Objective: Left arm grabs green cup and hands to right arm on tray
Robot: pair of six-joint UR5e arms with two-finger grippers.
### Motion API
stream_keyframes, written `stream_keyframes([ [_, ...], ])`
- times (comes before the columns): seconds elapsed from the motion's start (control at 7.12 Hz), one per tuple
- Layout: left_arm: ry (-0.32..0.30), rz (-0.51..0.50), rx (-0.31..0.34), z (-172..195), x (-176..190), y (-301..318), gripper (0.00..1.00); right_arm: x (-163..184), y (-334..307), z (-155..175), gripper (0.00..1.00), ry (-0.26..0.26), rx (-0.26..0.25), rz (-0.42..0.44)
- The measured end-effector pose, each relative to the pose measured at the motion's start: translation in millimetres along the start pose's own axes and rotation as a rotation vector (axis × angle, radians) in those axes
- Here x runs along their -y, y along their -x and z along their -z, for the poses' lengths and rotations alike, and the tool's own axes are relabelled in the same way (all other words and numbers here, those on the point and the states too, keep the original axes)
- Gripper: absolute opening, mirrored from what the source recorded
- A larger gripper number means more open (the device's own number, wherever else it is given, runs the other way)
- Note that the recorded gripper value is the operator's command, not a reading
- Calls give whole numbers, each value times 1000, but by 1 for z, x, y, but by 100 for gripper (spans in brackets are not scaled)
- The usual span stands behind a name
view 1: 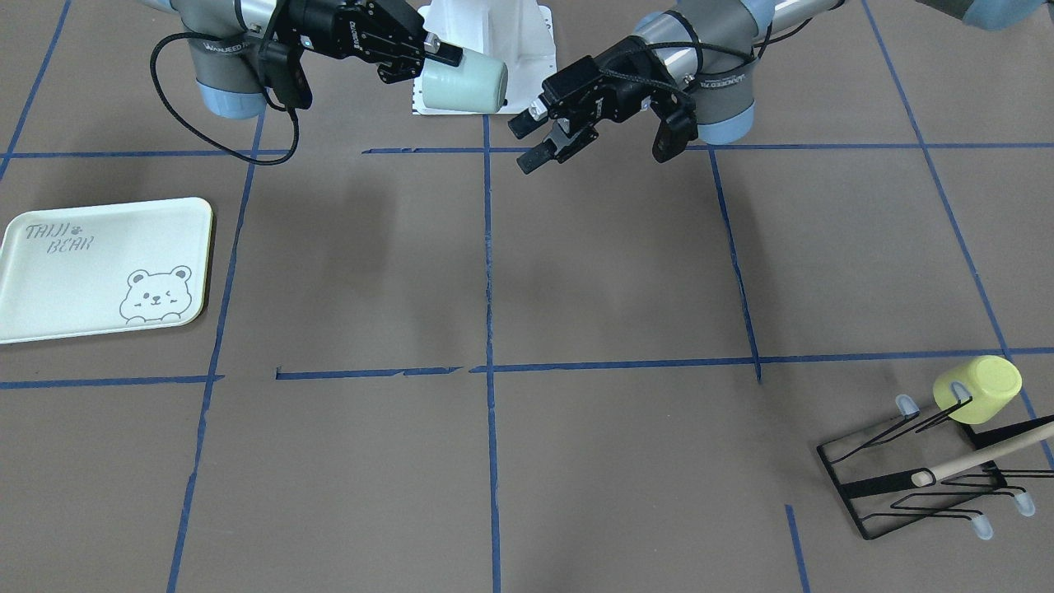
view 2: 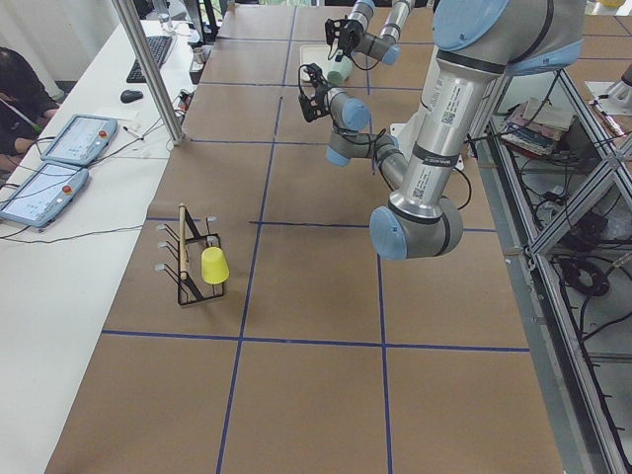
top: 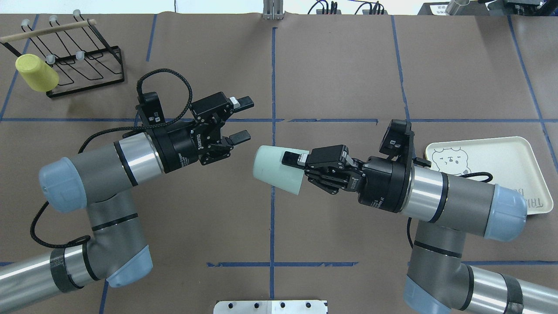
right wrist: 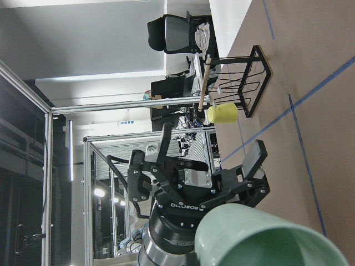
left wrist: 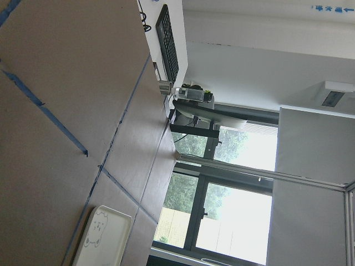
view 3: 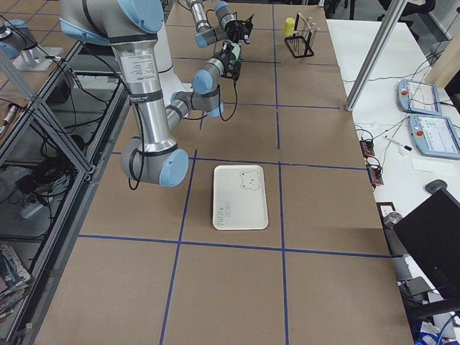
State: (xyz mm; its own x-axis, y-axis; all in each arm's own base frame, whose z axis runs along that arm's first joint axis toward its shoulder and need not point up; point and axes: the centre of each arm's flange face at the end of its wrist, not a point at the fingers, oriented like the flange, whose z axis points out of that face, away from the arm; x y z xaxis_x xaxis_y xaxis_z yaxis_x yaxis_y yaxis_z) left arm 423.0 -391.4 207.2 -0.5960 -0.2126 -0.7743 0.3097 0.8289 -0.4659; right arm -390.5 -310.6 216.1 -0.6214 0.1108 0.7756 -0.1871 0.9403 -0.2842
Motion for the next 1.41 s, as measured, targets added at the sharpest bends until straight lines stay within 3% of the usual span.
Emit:
stream_keyframes([
  [0.14,-47,-36,59,-4,22,0,100,14,2,-1,0,-9,-60,19],
  [0.28,-69,-99,159,-8,46,-4,100,38,7,-2,0,-15,-161,41],
  [0.7,-22,-310,545,17,146,-34,100,129,37,11,0,-8,-567,106],
  [0.98,47,-425,730,86,229,-70,100,182,54,27,0,-5,-833,141],
  [1.26,128,-542,835,166,284,-70,100,215,61,55,0,18,-1063,222],
  [1.41,167,-609,894,206,303,-52,100,226,69,77,0,54,-1172,280],
])
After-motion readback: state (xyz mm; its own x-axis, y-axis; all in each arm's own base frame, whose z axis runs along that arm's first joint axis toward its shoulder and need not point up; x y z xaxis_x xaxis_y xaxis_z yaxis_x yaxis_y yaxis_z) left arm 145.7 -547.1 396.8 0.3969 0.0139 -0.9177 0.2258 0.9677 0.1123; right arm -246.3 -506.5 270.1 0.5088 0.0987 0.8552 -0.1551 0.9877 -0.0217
